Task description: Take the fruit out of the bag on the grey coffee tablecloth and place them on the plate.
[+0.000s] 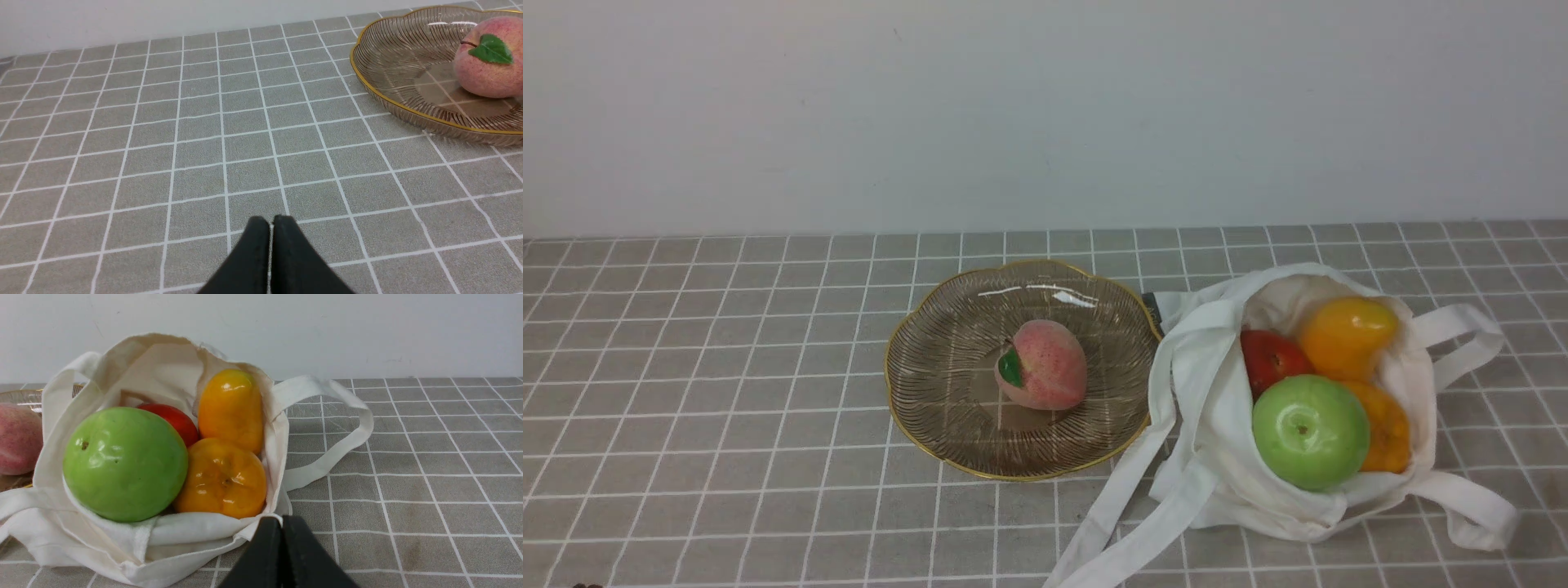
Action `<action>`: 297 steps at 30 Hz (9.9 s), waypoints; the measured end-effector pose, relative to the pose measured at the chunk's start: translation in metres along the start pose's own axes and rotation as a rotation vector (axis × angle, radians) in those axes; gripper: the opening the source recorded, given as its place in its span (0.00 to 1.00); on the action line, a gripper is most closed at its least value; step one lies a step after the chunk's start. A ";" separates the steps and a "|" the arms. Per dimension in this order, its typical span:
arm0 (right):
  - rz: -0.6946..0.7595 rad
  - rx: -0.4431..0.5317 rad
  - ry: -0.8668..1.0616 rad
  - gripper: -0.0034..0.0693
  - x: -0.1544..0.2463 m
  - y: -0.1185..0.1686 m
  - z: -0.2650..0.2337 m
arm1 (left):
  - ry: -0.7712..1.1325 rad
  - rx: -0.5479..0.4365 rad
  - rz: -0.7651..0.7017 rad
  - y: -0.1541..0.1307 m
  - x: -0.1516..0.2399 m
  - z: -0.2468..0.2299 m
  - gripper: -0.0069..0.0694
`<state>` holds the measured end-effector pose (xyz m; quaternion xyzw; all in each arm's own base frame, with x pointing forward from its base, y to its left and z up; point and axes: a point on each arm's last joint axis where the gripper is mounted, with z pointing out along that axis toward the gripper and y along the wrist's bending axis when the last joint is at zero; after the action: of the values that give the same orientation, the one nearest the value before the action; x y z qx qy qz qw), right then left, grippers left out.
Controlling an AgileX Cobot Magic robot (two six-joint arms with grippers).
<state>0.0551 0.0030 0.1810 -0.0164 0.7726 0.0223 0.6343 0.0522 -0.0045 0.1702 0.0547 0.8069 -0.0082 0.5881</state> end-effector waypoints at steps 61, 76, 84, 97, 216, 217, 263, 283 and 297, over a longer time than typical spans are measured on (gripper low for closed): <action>1.238 -0.186 -0.157 0.03 -0.019 0.005 -0.002 | 0.000 0.000 0.000 0.000 0.000 0.000 0.08; 0.336 -0.191 0.080 0.03 -0.135 0.020 0.001 | 0.000 0.000 0.000 0.000 0.000 0.000 0.08; 0.254 -0.052 0.645 0.05 -0.115 0.015 0.087 | 0.000 0.000 0.000 0.000 0.000 0.000 0.08; -0.009 -0.240 0.782 0.59 -0.125 0.067 0.169 | 0.000 0.000 0.000 0.000 0.000 0.000 0.08; -0.278 -0.469 0.237 0.03 -0.177 0.035 -0.030 | 0.000 0.000 0.000 0.000 0.000 0.000 0.08; -0.266 -0.471 0.207 0.03 -0.173 0.034 -0.031 | 0.000 0.000 0.000 0.000 0.000 0.000 0.08; 0.025 -0.161 -0.129 0.03 -0.039 0.011 -0.001 | 0.000 0.000 0.000 0.000 0.000 0.000 0.08; -0.028 -0.065 -0.091 0.03 -0.007 0.004 0.000 | 0.000 0.000 0.000 0.000 0.000 0.000 0.08; -0.031 -0.064 -0.002 0.03 0.000 0.004 0.000 | 0.000 0.000 0.000 0.000 0.000 0.000 0.08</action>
<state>0.0548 0.0072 0.1808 -0.0487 0.7706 0.0374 0.6344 0.0522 -0.0045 0.1702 0.0547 0.8069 -0.0082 0.5881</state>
